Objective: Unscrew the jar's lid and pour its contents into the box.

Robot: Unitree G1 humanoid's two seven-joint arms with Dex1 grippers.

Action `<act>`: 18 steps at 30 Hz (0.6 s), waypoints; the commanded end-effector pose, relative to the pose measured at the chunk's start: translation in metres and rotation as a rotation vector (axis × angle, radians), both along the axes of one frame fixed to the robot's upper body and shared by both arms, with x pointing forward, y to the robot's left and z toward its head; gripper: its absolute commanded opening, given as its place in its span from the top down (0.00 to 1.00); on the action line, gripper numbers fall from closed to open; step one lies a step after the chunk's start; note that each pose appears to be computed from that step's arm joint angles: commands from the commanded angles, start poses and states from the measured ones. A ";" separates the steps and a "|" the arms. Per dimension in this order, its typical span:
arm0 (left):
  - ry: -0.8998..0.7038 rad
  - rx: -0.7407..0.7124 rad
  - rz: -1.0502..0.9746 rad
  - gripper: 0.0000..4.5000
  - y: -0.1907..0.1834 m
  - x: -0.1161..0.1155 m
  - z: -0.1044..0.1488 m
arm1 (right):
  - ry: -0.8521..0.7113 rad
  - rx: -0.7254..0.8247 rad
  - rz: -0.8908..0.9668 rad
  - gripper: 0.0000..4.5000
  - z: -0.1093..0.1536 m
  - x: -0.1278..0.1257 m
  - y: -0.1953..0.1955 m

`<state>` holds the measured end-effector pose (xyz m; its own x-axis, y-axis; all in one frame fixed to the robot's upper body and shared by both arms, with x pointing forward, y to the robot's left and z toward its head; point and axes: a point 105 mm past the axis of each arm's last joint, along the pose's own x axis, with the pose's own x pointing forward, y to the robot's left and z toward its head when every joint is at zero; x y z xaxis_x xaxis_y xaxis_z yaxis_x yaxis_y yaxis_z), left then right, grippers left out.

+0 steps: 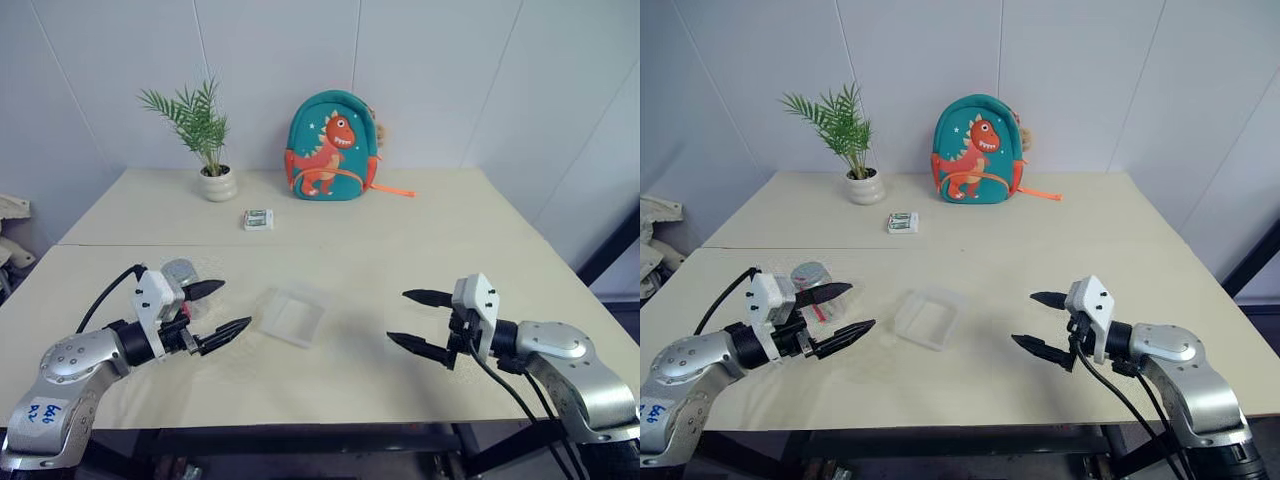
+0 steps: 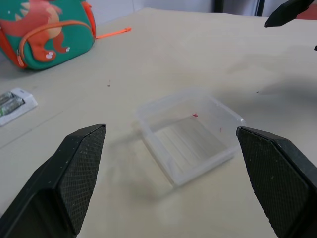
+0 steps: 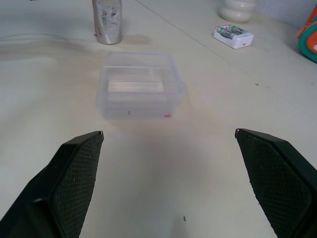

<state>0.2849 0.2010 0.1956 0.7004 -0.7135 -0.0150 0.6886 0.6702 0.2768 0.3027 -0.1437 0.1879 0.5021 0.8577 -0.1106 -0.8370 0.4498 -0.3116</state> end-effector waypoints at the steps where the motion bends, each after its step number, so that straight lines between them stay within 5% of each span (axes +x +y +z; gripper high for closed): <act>1: -0.066 -0.020 0.039 0.00 0.006 -0.008 0.015 | -0.050 0.012 0.067 0.00 0.016 0.001 0.011; 13: -0.117 -0.151 0.537 0.00 0.073 -0.042 -0.005 | -0.077 0.095 0.315 0.00 0.047 0.003 0.064; 18: -0.150 -0.246 0.643 0.00 0.083 -0.036 -0.009 | -0.100 0.111 0.376 0.00 0.058 0.001 0.080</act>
<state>0.2486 0.2844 0.1780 0.9741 -0.1406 0.1771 0.1235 0.9869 0.1039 0.3077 -0.0665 0.2377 0.1814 0.9834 0.0047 -0.9204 0.1714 -0.3514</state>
